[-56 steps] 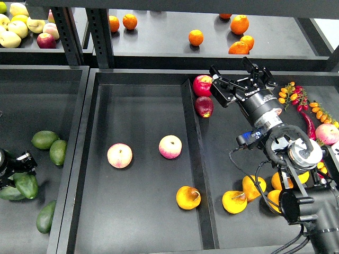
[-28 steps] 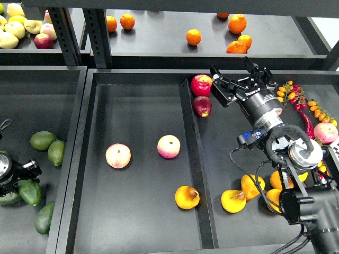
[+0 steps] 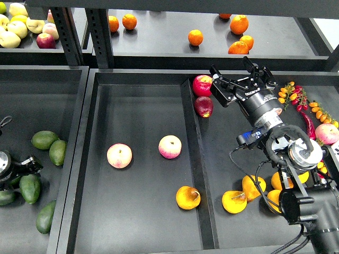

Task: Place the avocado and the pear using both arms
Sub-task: 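Withdraw the left gripper and swing the right gripper toward the middle bin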

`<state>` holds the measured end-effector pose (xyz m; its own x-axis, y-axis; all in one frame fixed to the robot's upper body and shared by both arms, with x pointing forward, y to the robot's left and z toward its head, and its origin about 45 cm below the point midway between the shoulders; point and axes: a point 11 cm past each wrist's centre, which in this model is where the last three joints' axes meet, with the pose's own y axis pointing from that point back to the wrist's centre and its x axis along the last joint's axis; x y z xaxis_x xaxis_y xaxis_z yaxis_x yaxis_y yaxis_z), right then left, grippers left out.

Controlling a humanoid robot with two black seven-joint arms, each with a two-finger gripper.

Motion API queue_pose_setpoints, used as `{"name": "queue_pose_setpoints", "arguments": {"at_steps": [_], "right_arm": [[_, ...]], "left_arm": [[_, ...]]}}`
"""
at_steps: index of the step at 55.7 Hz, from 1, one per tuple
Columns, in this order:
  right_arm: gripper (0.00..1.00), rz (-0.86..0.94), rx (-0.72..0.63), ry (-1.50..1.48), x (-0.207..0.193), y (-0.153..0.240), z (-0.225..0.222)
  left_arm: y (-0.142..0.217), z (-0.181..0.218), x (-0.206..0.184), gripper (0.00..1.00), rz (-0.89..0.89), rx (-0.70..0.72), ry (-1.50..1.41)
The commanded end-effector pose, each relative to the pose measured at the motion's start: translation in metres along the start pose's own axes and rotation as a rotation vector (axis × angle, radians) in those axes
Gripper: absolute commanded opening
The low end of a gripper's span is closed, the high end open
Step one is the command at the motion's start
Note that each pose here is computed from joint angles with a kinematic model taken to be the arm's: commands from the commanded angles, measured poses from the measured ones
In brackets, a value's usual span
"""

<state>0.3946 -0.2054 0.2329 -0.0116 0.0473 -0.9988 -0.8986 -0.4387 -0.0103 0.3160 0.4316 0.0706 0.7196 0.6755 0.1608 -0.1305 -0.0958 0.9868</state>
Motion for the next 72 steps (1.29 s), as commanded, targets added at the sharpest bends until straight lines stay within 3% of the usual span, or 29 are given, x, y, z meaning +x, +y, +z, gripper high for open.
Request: {"name": "queue_pose_setpoints", "arguments": {"at_steps": [1, 19, 27, 37, 47, 72], "right_arm": [[1.0, 0.003, 0.001, -0.001, 0.001, 0.0, 0.0], [1.0, 0.053, 0.0, -0.024, 0.025, 0.014, 0.003], [1.0, 0.079, -0.016, -0.035, 0.036, 0.02, 0.006], [1.0, 0.107, -0.007, -0.052, 0.049, 0.03, 0.007], [1.0, 0.144, -0.033, -0.054, 0.062, 0.044, 0.005], [1.0, 0.27, -0.071, 0.059, 0.077, 0.09, -0.037]], "left_arm": [[0.009, 0.004, 0.01, 0.98, 0.017, -0.029, 0.023], [0.068, 0.063, 0.049, 0.98, -0.002, -0.436, 0.325], [0.093, 0.094, 0.045, 0.98, -0.093, -0.626, 0.422], [0.105, 0.104, 0.031, 0.98, -0.2, -0.784, 0.517], [0.105, 0.094, 0.012, 0.98, -0.315, -0.935, 0.663], [0.056, 0.076, -0.079, 0.98, -0.643, -1.223, 1.199]]}}
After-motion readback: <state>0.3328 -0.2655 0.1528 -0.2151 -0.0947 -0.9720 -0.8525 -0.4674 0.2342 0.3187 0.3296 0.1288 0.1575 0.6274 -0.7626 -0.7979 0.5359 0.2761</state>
